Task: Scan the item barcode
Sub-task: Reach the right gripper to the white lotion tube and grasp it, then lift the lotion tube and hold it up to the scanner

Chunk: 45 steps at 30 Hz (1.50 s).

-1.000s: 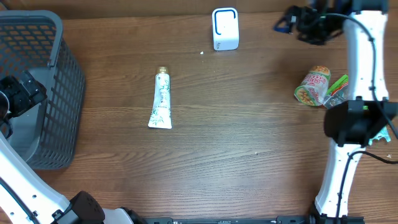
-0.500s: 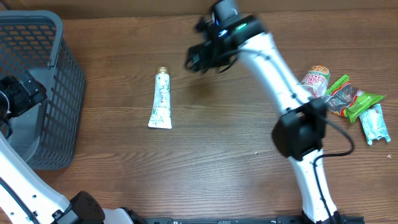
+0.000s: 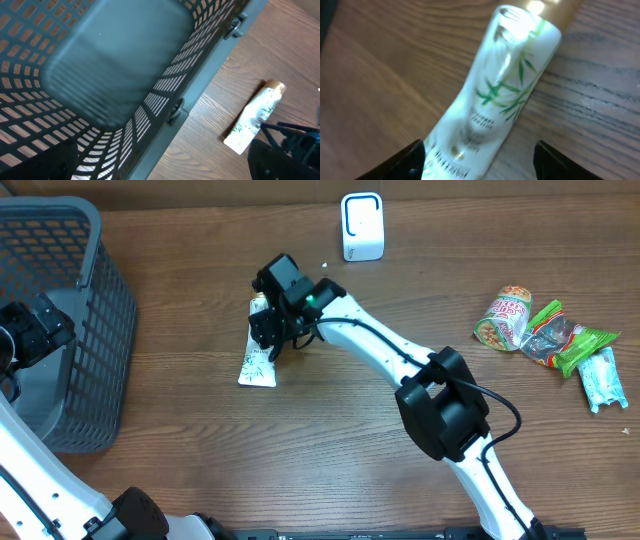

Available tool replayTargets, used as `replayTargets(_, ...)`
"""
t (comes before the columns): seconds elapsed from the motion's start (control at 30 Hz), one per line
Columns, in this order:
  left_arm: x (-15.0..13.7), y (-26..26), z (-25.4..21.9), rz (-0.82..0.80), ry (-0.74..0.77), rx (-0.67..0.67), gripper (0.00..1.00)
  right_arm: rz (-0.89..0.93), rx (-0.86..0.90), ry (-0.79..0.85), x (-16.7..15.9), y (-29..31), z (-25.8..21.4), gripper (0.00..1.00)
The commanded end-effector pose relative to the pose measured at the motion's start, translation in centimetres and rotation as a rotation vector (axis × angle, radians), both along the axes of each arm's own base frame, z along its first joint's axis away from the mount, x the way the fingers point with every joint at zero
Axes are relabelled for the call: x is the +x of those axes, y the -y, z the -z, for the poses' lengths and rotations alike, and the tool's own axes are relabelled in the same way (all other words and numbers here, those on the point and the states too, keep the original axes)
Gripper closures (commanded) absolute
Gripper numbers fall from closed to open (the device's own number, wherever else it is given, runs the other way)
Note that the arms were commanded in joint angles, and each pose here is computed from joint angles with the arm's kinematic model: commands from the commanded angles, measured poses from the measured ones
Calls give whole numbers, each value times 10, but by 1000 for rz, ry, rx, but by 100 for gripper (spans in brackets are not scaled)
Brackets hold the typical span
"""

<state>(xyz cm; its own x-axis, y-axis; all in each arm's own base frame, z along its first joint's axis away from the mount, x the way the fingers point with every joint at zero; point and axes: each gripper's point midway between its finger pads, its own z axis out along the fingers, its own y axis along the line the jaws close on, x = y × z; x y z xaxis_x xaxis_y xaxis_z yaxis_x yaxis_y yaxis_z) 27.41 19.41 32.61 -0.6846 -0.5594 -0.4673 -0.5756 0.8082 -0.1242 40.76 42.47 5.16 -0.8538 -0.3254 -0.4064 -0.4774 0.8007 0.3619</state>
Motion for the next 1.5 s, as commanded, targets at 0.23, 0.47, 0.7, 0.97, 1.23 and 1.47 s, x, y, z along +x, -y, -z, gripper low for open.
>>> replayTargets(0.23,0,0,-1,15,2,6,0,162,-5,39,5,1,21,35)
replayTargets(0.47,0,0,-1,15,2,6,0,174,-2,28,1,1,30,58)
replayTargets(0.7,0,0,-1,15,2,6,0,148,-71,-19,-7,17,24,84)
replayTargets(0.97,0,0,-1,15,2,6,0,143,-222,72,8,64,-23,94)
replayTargets(1.23,0,0,-1,15,2,6,0,437,-732,340,34,178,-53,96)
replayTargets(1.47,0,0,-1,15,2,6,0,499,-820,391,38,196,-31,96)
